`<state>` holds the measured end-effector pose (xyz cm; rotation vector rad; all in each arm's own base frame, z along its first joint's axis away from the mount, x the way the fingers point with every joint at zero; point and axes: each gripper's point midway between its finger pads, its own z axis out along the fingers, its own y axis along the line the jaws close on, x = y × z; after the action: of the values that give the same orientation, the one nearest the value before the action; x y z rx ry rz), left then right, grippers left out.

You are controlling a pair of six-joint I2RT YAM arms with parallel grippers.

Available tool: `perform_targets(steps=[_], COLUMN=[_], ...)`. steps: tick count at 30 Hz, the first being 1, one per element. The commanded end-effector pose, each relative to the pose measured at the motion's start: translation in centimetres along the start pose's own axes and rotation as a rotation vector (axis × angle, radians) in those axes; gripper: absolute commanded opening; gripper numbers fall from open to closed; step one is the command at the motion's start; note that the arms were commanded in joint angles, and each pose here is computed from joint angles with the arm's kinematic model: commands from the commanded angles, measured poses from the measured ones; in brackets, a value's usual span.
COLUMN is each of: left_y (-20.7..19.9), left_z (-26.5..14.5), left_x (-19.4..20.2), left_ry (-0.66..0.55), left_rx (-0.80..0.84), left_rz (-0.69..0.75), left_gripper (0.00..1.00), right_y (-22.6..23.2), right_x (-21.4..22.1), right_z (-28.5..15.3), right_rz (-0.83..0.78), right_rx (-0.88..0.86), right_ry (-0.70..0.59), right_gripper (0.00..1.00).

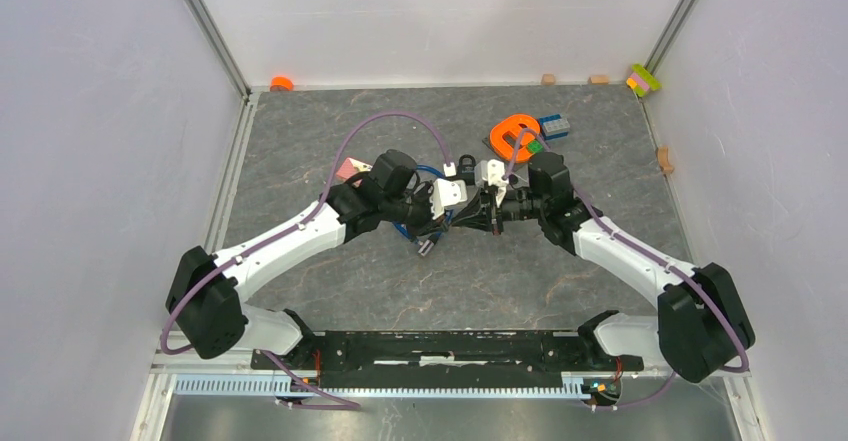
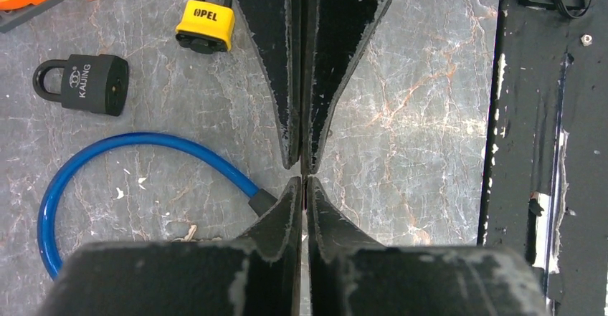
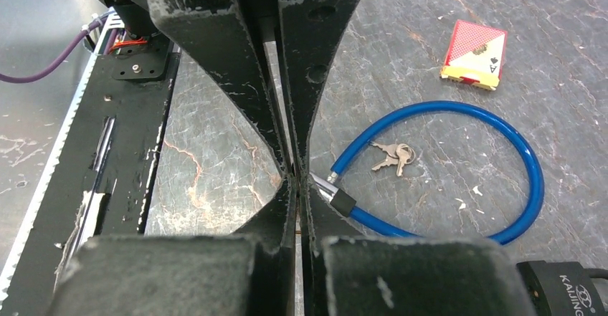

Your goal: Unlock with the key

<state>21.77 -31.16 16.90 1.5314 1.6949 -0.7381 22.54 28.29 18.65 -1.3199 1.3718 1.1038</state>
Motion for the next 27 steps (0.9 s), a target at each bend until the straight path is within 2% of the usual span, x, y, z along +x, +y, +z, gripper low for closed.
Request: perform_targets(steps=[1, 3, 7, 11, 13, 22, 24, 27], left_y=[0.9, 1.1, 1.8, 1.6, 1.3, 1.2, 1.3, 1.2], left_z=[-1.2, -1.7, -3.1, -3.8, -3.7, -2.9, -2.7, -2.5], left_x=[-3.3, -3.8, -4.9, -5.6, -5.7, -7.0, -7.2, -7.2], left_ry=[-0.116, -0.153, -0.303, -0.435, -0.463, -0.56, -0.566, -0.566], left_rx=[-0.04, -0.034, 0.0, 0.018, 0.031, 0.085, 0.092, 0.112], left_rz=[0.081, 0.062, -0.014, 0.016, 0.02, 0.031, 0.03, 0.03], left_gripper=[0.15, 0.24, 0.44, 0.66, 0.72, 0.76, 0.75, 0.65], right_y=[-0.7, -0.7, -0.9, -0.9, -0.7, 0.1, 0.2, 0.2], right_x=[-1.2, -1.7, -3.2, -4.6, -5.1, -5.9, -6.0, -6.1], right_z=[-0.5, -0.8, -1.8, -3.1, -3.4, -3.7, -3.8, -3.8], right_rz=[-0.028, -0.018, 0.003, 0.057, 0.083, 0.115, 0.115, 0.117], right_rx=[0.073, 0.096, 0.136, 0.154, 0.15, 0.115, 0.111, 0.112], right_ry=[-0.022, -0.057, -0.142, -0.239, -0.277, -0.339, -0.344, -0.347], right_gripper=[0.0, 0.0, 0.0, 0.0, 0.0, 0.0, 0.0, 0.0])
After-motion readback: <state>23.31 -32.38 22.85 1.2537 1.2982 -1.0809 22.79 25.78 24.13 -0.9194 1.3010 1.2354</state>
